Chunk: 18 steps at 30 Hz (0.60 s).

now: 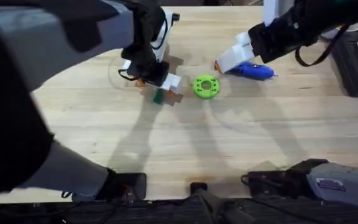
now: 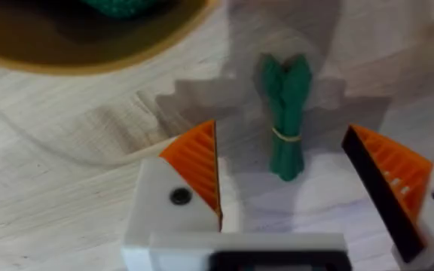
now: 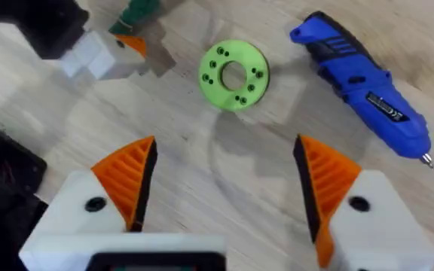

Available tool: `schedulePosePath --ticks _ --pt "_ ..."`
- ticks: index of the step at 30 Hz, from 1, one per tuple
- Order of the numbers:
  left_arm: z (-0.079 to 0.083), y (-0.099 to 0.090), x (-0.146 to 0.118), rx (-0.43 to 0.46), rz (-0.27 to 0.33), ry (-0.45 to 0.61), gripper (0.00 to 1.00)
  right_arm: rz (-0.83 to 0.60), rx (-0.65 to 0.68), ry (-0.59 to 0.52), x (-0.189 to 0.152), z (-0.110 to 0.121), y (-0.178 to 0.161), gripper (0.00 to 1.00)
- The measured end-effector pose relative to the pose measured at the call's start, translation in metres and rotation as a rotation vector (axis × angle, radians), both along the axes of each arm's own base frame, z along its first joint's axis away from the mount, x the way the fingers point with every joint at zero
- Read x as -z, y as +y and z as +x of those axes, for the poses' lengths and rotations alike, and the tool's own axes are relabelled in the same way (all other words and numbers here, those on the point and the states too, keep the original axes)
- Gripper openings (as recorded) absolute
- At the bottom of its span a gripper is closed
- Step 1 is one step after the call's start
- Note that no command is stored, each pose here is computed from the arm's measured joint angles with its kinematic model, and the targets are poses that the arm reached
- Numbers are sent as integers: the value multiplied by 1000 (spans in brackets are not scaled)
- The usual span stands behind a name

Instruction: Pick up the gripper from the table and insert it into the empty holder that is missing its gripper. Then pick up a screw, insert it into the mounting hole, and use the screwdriver to tighten it. Finally, clean up the table by picking up the vegetable and placing it into the bucket.

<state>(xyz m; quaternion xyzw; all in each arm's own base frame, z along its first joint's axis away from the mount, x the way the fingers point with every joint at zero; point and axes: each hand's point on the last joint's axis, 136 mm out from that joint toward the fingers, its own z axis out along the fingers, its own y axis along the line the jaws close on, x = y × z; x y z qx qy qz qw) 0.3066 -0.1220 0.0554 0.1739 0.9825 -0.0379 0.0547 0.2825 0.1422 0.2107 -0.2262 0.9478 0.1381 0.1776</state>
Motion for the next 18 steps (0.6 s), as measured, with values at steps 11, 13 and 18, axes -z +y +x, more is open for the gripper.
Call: schedulePosePath --ticks 11,13,18 --pt "8 0 20 -37 15 14 995 0 0 0 0 0 0 992" --pt "7 0 20 -39 19 18 987 0 0 0 0 0 0 994" --pt "5 1 20 -55 22 28 883 0 0 0 0 0 0 994"
